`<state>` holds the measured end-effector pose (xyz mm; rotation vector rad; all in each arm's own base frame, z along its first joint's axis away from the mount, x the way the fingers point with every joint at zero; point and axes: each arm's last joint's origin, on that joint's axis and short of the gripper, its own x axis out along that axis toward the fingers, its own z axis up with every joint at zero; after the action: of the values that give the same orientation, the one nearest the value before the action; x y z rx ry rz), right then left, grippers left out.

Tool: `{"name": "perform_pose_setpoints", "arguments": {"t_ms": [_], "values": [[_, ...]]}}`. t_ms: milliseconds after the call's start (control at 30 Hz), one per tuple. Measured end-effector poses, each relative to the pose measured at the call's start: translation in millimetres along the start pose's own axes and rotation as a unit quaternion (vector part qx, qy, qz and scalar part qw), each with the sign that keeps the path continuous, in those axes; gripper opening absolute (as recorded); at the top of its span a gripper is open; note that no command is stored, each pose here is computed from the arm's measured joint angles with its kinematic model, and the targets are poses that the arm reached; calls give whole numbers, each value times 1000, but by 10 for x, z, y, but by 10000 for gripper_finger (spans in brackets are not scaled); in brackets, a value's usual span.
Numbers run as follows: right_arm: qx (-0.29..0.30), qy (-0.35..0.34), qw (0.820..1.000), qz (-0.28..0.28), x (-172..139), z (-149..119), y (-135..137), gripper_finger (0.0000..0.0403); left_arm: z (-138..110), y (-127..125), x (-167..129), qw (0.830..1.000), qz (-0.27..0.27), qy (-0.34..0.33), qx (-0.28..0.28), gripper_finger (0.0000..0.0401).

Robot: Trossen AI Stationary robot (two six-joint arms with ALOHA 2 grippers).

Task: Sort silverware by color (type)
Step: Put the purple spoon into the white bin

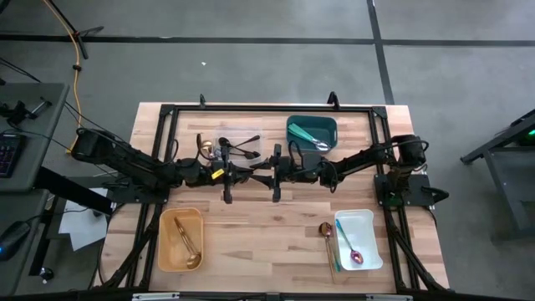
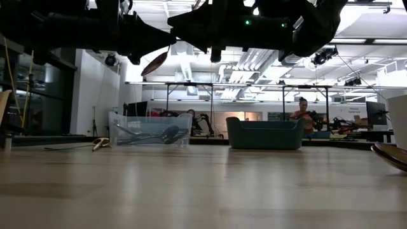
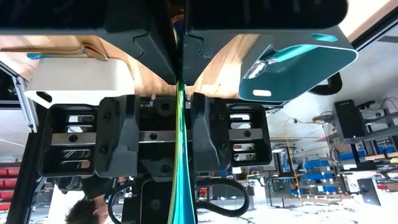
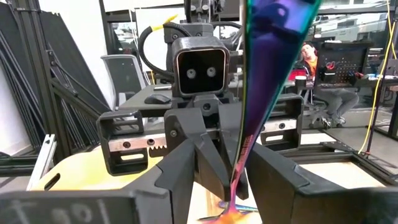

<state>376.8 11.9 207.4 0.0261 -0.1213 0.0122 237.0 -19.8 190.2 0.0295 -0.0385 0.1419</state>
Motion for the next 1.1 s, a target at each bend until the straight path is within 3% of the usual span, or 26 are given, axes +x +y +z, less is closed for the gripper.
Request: {"name": "perform_pose_setpoints", "arguments": {"t_ms": [1100], "values": [[-2,14,1000,0,0,-26,-1,138,-4,1,-1,1000,1,2,14,1]]}}
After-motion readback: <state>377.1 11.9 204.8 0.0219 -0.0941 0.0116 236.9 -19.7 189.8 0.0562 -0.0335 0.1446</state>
